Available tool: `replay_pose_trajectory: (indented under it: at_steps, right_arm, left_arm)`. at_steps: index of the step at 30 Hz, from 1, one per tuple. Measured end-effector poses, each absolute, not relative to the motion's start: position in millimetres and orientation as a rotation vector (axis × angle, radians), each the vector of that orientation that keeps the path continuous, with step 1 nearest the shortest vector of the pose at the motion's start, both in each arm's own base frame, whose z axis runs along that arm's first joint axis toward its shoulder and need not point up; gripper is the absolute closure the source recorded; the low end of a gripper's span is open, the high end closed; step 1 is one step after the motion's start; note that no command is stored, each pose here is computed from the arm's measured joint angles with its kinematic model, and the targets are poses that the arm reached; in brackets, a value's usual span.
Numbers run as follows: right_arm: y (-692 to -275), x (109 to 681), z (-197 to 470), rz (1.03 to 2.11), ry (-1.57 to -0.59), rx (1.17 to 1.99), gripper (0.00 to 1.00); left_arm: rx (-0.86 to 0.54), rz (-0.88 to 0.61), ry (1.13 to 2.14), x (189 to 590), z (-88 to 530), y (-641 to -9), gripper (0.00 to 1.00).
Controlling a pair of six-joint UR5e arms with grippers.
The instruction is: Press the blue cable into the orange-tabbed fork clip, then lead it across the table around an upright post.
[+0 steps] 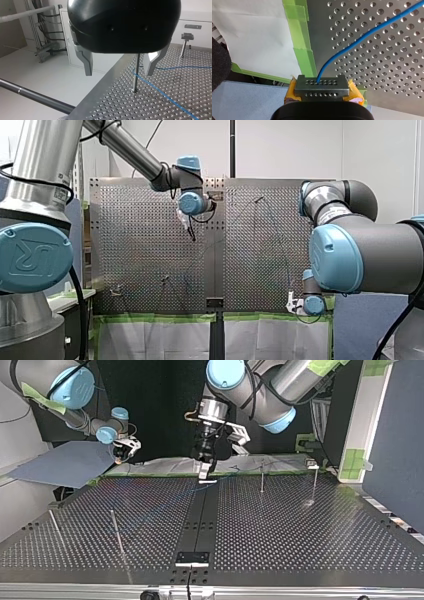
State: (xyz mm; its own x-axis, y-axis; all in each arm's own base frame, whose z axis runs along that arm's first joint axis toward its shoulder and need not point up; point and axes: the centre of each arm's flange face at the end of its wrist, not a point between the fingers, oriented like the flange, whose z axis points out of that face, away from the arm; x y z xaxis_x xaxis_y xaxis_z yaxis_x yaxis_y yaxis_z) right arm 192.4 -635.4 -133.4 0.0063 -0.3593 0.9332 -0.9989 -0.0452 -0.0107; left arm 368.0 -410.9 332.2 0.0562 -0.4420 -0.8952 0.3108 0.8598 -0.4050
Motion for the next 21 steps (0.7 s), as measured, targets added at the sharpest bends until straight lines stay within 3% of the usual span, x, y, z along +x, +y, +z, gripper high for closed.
replay_pose_trajectory:
  at_steps: [21]
  right_arm:
    - [-634.7, 194.1, -133.5, 1.049, -1.452, 1.516, 1.0]
  left_arm:
    - [-0.016, -0.514, 1.515, 337.6, 202.6, -396.4, 0.0]
